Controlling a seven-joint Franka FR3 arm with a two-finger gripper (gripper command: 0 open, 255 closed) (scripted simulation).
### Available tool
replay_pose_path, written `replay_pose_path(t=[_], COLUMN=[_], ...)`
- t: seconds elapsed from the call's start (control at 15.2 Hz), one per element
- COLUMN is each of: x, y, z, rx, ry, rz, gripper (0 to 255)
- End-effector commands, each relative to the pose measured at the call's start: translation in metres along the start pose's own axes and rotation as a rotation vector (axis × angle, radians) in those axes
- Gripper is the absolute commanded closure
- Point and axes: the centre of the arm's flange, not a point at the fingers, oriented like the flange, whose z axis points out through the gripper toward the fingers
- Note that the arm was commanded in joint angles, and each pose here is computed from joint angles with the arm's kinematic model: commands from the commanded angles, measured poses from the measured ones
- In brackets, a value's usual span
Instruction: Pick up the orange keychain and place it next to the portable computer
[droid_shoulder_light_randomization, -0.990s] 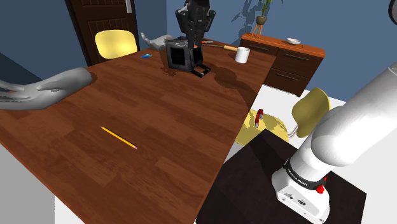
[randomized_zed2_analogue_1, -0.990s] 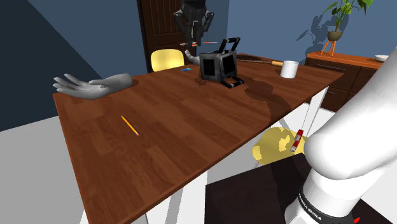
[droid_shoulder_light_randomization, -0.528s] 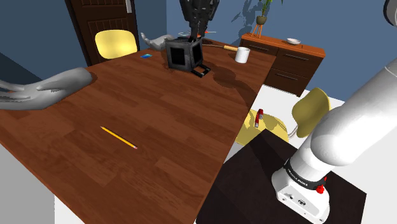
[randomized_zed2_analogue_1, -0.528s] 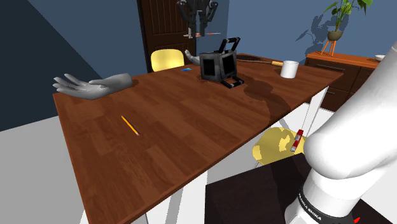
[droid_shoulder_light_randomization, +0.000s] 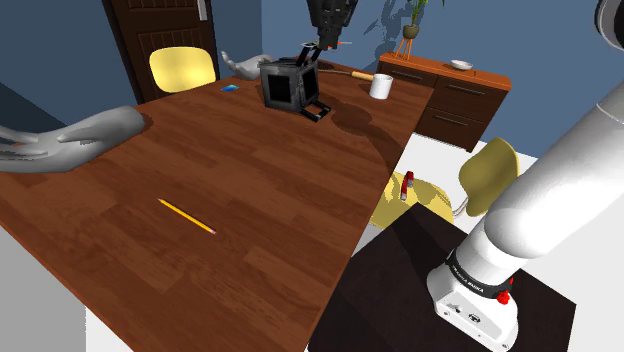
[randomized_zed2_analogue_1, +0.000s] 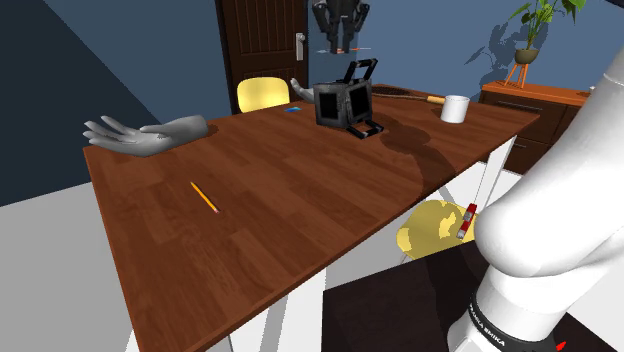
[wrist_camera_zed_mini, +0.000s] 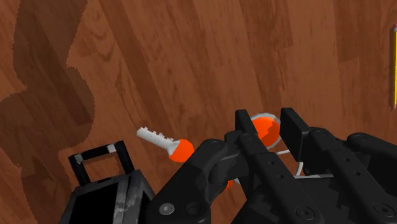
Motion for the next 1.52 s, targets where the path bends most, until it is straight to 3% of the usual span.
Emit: replay_pose_path(t=[0.0,1.12,1.45], x=[0.010,0.090,0.091], y=[0.026,0.236,0.239], z=[-0.001,-0.001,0.021], rx=[0.000,0.000,0.000], ry=[0.000,0.000,0.000], rz=[-0.001,-0.001,-0.001], gripper=[255,255,255])
